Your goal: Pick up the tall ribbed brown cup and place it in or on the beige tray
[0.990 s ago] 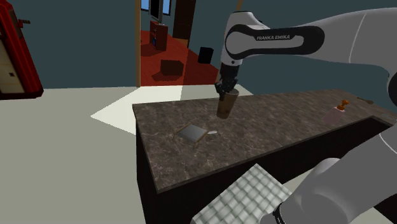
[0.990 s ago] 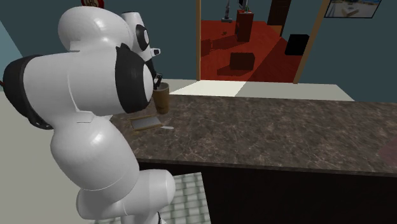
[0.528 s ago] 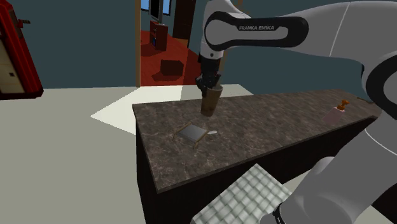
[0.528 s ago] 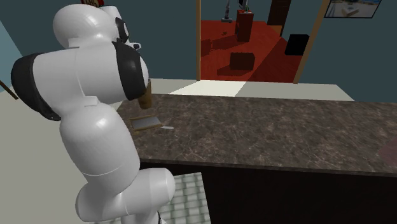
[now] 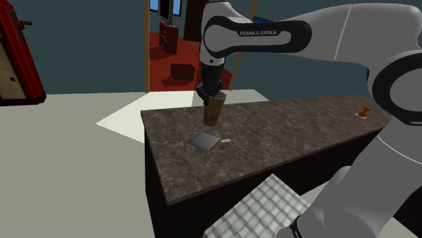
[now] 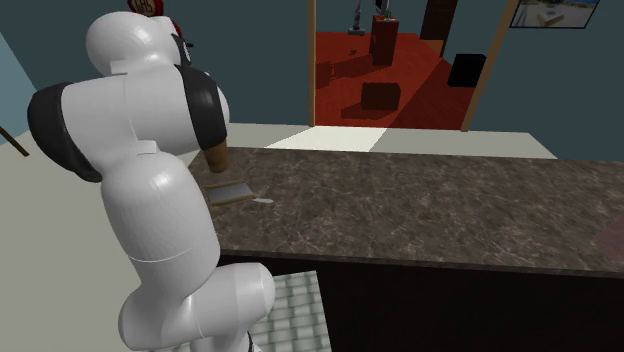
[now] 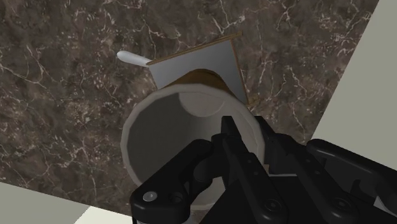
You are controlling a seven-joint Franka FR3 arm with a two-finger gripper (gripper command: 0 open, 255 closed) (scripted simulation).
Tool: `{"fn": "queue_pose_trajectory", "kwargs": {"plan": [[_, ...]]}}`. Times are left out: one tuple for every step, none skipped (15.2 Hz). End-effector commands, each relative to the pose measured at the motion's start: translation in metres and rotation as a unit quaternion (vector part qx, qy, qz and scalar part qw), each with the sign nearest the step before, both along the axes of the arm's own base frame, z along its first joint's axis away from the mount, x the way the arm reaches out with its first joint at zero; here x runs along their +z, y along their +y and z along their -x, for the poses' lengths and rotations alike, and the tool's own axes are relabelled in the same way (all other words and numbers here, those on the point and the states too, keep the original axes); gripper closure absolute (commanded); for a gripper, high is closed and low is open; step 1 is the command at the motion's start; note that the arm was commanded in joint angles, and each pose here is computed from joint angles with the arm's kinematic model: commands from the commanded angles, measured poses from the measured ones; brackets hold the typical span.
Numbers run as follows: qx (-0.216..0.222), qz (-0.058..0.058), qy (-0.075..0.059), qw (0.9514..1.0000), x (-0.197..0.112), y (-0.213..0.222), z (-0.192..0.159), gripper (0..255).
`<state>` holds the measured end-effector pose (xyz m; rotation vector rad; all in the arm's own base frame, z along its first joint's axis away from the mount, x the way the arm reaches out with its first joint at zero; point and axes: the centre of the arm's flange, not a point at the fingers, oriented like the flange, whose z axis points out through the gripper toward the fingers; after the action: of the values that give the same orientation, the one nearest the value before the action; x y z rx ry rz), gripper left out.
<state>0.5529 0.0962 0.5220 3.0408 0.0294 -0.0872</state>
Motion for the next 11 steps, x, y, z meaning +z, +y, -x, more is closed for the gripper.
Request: {"fn": "queue_pose_trajectory", "kwargs": {"plan": [[0.000,0.000,0.000,1.0000,-0.011,0.001,0.000,255],[0.000,0.000,0.000,1.0000,-0.016,0.001,0.000,255],[0.000,0.000,0.000,1.0000,-0.021,0.001,0.000,255],[0.000,0.000,0.000,1.0000,-0.027,0.001,0.000,255],[0.000,0.000,0.000,1.0000,-0.032,0.001,0.000,255],[0.000,0.000,0.000,1.0000,-0.037,0.001,0.000,255],[0.000,0.000,0.000,1.0000,-0.042,0.001,0.000,255],[0.000,0.000,0.000,1.0000,-0.048,0.001,0.000,255],[0.000,0.000,0.000,1.0000,-0.053,0.001,0.000,255],[0.000,0.000,0.000,1.0000,-0.058,0.001,0.000,255],[0.000,0.000,0.000,1.0000,-0.064,0.001,0.000,255]]}}
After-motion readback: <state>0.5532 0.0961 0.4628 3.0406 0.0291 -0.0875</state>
